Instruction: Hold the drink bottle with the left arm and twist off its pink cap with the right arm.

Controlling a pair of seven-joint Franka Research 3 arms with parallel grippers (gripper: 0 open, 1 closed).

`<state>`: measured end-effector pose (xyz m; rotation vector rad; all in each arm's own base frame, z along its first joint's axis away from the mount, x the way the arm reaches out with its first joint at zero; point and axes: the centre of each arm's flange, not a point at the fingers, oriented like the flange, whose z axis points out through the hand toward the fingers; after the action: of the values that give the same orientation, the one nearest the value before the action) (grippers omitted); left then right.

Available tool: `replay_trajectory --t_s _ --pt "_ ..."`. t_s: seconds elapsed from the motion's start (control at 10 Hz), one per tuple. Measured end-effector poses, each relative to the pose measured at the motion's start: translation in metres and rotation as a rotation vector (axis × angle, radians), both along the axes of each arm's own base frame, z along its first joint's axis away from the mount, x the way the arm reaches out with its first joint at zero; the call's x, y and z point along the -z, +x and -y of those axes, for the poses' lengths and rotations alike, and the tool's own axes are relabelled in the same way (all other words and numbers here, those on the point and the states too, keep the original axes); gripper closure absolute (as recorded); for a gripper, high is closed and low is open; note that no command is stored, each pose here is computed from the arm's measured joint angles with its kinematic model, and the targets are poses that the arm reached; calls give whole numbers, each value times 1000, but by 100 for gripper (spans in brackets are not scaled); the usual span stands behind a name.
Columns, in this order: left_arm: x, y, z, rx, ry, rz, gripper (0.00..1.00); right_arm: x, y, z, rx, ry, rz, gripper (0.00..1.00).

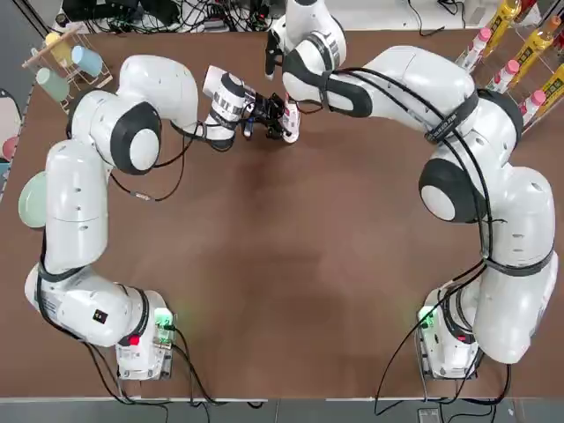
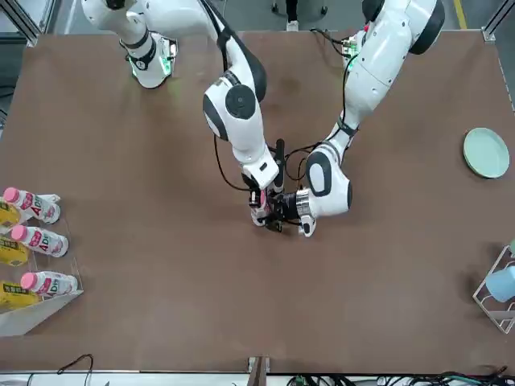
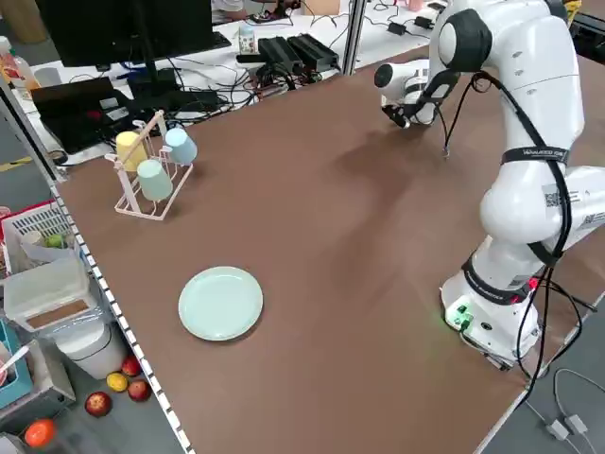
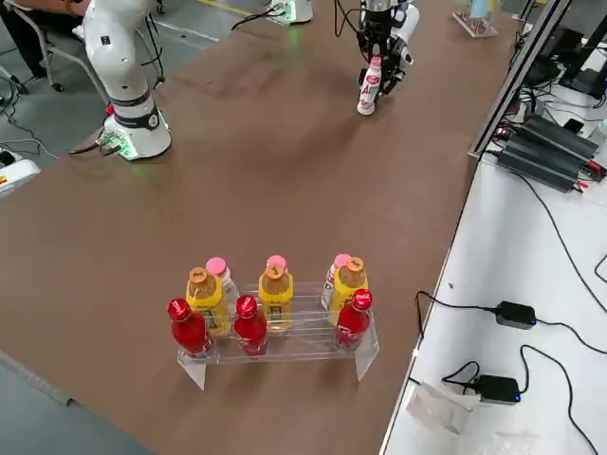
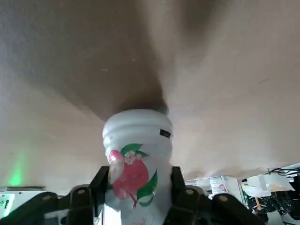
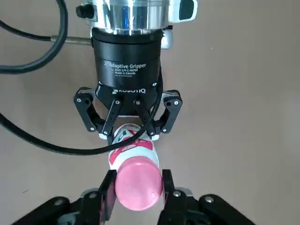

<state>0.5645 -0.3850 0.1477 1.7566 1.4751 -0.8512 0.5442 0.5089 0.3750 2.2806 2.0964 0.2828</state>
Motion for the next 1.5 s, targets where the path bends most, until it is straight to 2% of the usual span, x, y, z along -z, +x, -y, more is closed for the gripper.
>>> replay_trajectory --t_s 0.6,0.7,0.9,1.1,1.3,1.5 --pt "4 -1 -2 -2 2 -7 43 -25 7 -2 4 33 40 52" --pt "4 -1 -2 -2 2 -7 43 -25 10 3 13 24 33 52" --pt "4 -1 -2 -2 2 -7 43 -31 18 30 56 -35 -33 52" --pt "4 -1 -2 -2 2 -7 43 -36 43 87 141 -95 -111 52" --pt "4 -1 -2 -2 2 -7 43 -9 72 152 238 -127 -161 52" --pt "4 -1 -2 -2 2 -7 43 41 92 211 322 -117 -147 51"
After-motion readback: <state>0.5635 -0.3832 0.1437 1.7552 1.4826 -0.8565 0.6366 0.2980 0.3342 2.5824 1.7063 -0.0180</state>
